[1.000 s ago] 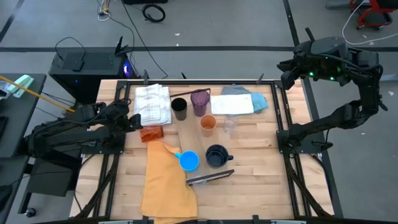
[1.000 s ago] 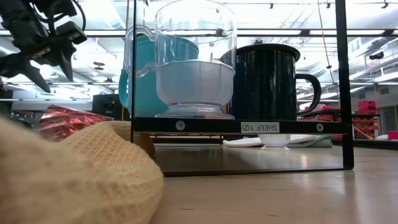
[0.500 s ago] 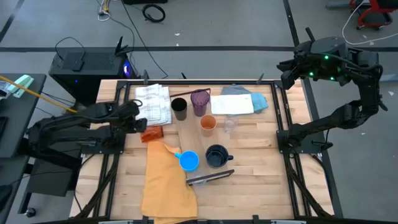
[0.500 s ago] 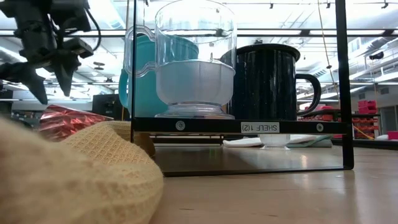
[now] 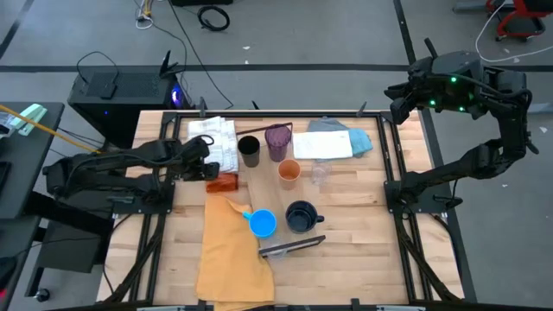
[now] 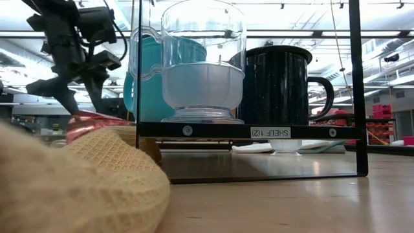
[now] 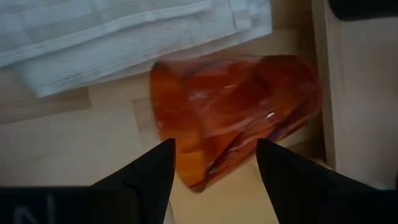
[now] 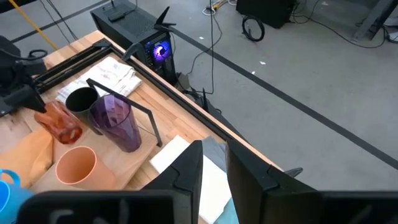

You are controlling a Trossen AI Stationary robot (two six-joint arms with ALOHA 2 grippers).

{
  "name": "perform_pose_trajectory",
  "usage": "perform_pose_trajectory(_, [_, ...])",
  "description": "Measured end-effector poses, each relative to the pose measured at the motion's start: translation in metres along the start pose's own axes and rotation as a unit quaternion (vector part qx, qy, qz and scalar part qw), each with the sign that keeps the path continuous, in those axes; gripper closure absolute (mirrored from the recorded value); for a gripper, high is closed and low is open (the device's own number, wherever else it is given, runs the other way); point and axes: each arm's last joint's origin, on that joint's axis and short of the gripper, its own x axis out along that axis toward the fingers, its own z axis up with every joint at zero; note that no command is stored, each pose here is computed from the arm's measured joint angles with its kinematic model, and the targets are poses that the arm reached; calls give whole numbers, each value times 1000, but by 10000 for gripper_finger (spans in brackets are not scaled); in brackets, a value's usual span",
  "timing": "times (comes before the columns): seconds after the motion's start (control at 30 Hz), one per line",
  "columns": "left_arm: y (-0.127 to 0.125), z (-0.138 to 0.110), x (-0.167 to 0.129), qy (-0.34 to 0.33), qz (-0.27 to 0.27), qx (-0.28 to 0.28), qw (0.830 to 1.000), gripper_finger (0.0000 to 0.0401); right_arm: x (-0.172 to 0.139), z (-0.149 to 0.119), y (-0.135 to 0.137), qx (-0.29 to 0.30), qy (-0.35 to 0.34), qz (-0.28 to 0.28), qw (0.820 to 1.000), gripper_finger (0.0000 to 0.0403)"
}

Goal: Stack small to large cups/mugs on shelf
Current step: Put the brown cup on the shelf

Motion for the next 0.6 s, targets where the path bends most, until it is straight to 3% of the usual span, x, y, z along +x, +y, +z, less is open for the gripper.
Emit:
perform_pose_trajectory(0.23, [-7, -3, 12, 23, 12, 26, 999, 194, 0, 0, 0, 0, 0, 0, 1000, 326])
perform_pose_trajectory(0.6, [-15, -2, 14, 5, -14, 48, 999, 297, 0, 0, 0, -3, 0, 0, 1000, 326])
